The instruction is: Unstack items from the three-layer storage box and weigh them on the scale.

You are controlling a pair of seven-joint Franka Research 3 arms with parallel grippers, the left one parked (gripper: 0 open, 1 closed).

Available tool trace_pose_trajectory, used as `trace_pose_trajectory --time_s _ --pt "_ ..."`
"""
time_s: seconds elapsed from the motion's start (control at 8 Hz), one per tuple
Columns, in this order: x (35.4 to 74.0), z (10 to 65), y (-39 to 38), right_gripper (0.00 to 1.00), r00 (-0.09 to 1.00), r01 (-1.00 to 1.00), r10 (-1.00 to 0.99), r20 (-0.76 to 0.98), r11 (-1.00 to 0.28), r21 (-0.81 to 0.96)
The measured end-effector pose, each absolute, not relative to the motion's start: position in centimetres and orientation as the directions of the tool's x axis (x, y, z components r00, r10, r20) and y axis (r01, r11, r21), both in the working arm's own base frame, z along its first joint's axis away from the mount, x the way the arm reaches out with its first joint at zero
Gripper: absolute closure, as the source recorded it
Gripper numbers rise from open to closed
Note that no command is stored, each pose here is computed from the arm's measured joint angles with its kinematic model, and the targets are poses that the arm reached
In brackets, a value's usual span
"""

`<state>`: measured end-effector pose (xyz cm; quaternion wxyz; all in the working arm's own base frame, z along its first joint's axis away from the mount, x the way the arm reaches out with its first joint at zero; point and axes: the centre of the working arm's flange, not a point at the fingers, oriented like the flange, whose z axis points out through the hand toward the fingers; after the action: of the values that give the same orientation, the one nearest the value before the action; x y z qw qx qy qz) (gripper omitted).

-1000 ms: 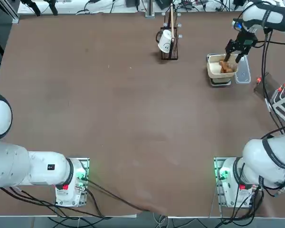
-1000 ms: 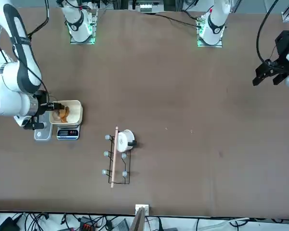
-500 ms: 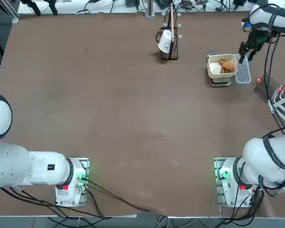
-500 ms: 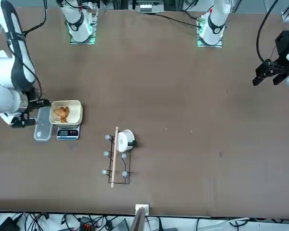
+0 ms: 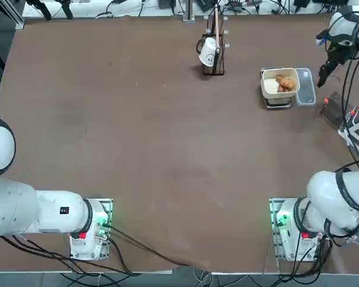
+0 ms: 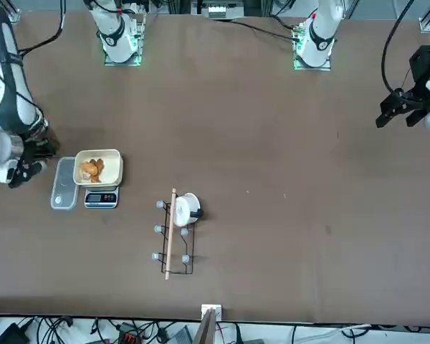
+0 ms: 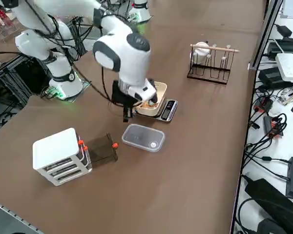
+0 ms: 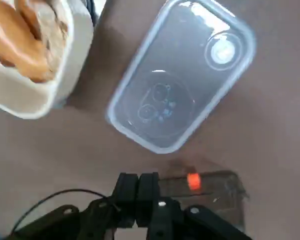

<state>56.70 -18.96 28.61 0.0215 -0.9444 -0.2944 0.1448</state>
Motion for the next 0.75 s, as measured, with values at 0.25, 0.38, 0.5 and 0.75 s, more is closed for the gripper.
trace_pose_trajectory --time_s 0.25,0.38,0.5,0.75 --pt "55.8 24.9 -19.8 0.98 0.761 0.607 0.616 -0.205 -0.787 -0.113" --pt "55.1 23.4 -19.9 0.98 0.753 0.623 0.629 -0.195 -0.776 -0.099" --pt "54.4 22.6 -20.1 0.98 0.744 0.635 0.638 -0.199 -0.768 -0.088" --pt "53.6 22.0 -21.4 0.98 0.729 0.656 0.651 -0.212 -0.753 -0.056"
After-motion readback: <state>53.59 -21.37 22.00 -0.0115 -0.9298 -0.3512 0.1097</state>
